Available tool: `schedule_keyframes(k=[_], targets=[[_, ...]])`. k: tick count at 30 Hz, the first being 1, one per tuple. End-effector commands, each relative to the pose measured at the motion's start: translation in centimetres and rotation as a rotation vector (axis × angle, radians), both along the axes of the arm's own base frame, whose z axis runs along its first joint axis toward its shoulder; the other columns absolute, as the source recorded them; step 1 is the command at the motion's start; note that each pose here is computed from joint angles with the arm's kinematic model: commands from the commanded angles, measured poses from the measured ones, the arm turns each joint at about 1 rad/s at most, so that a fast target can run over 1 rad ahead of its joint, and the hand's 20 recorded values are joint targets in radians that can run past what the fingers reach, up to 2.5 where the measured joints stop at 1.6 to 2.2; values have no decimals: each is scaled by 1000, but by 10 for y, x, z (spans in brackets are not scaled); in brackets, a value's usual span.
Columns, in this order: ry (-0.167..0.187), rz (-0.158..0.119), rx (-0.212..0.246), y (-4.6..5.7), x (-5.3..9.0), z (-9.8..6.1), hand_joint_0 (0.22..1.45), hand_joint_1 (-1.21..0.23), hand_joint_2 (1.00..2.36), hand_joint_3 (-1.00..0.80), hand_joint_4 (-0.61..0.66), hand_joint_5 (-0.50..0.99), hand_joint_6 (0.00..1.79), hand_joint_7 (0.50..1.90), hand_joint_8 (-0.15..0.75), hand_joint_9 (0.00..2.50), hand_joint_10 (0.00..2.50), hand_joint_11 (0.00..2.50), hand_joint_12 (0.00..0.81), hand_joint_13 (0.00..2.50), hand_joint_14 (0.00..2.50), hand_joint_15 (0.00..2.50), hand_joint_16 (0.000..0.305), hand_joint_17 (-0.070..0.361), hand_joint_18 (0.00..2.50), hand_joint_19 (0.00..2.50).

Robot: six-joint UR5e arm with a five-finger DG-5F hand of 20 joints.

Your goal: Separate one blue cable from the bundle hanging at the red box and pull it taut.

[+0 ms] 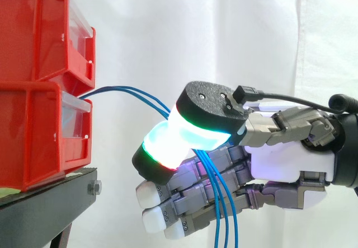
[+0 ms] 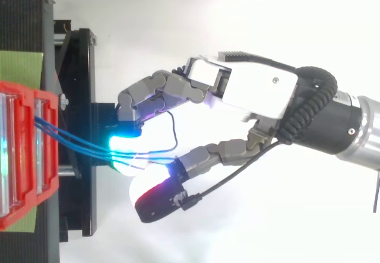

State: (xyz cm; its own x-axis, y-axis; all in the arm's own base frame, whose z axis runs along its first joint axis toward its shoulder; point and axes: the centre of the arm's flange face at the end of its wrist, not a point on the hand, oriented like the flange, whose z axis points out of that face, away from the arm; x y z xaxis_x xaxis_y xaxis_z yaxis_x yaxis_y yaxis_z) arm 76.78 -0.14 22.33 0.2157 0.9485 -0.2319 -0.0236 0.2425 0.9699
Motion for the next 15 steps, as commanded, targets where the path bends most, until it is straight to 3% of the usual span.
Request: schedule_keyframes(k=[1,7,15], targets=[[2,1,0,0,-1,2,512,-894,1000,-500,183,-206,874,989,309,843,18,589,358,798,15,379,50,111,582,396],[7,-1,-1,-2,-3,9,490,-778,1000,-500,186,-196,855,980,320,867,20,594,367,816,15,378,51,115,593,401],[19,0,-4,-1,-4,8,482,-655,1000,-500,185,-193,850,983,328,881,21,591,374,823,14,373,52,117,601,415]])
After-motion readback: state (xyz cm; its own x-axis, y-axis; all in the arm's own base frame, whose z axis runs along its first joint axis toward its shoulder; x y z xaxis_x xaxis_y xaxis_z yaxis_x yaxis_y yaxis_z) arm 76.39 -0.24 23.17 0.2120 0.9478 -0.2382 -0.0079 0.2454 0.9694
